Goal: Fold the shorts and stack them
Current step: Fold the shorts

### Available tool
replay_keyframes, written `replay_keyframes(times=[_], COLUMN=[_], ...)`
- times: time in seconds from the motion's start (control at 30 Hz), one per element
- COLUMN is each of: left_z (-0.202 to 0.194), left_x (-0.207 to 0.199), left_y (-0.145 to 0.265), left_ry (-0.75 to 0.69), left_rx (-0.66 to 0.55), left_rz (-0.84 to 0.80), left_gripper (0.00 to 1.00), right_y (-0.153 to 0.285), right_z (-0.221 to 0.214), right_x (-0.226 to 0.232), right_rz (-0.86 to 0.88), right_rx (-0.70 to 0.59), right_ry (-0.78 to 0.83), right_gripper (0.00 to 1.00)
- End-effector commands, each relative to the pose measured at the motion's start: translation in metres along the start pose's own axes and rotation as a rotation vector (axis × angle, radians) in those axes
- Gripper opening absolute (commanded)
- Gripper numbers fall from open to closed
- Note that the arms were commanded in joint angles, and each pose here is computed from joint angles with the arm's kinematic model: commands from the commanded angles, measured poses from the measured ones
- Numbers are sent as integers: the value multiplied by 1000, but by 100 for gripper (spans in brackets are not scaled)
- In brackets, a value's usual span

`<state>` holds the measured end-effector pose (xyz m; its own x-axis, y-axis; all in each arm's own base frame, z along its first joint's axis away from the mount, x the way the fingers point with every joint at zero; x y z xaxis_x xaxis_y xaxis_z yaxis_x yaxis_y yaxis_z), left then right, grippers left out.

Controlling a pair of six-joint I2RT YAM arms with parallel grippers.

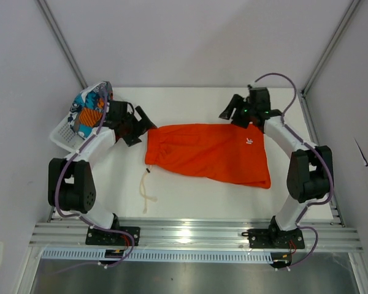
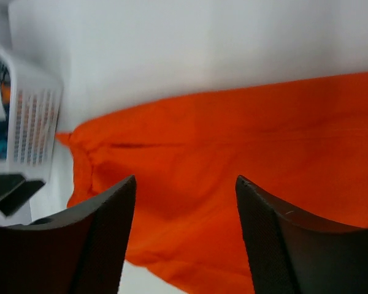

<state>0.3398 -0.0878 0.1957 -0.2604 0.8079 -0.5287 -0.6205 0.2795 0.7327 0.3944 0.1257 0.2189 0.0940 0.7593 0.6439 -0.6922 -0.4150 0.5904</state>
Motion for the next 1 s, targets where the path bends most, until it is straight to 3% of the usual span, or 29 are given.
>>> replay_keyframes(times=[0.0, 0.07, 0.2, 0.37, 0.4, 0.47, 0.67, 0.8, 0.97], left_z=[-15, -33, -61, -82, -88, -90, -95, -99, -108], left_x=[-3, 2, 14, 30, 35, 35, 39, 42, 47], left_y=[11, 17, 25, 42, 44, 53, 60, 53, 38], left_ry=[-120, -151, -195, -209, -209, -215, -236, -244, -257], left_rx=[-4, -2, -28, -44, -34, -49, -51, -29, 1], left_rz=[-61, -42, 19, -6, -3, -20, -15, -37, -88], left_gripper=[99, 99, 99, 99, 99, 99, 99, 99, 99], right_y=[-4, -12, -36, -82, -88, -106, -123, -105, -82], right_z=[-28, -47, -76, -118, -123, -135, -161, -156, -137], right_x=[37, 53, 79, 88, 88, 84, 62, 38, 4], right_rz=[152, 188, 243, 404, 409, 396, 175, -37, -124], right_rx=[59, 96, 188, 432, 471, 523, 612, 552, 510], right_ry=[130, 150, 168, 99, 55, 37, 57, 145, 168], right_gripper=[66, 62, 42, 24, 13, 2, 0, 0, 0])
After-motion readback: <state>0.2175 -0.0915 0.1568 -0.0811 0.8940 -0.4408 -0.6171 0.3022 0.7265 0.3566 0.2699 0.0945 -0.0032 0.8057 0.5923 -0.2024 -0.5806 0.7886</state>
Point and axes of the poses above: each gripper's point midway between its finger pads, its own y axis back along the fingers, its own x axis along the line the jaws close on, z = x × y, the point moved 9 cm from there along y, back along the fingers, and after that the axes turned 6 degrees about -y, right-handed, at the moved point
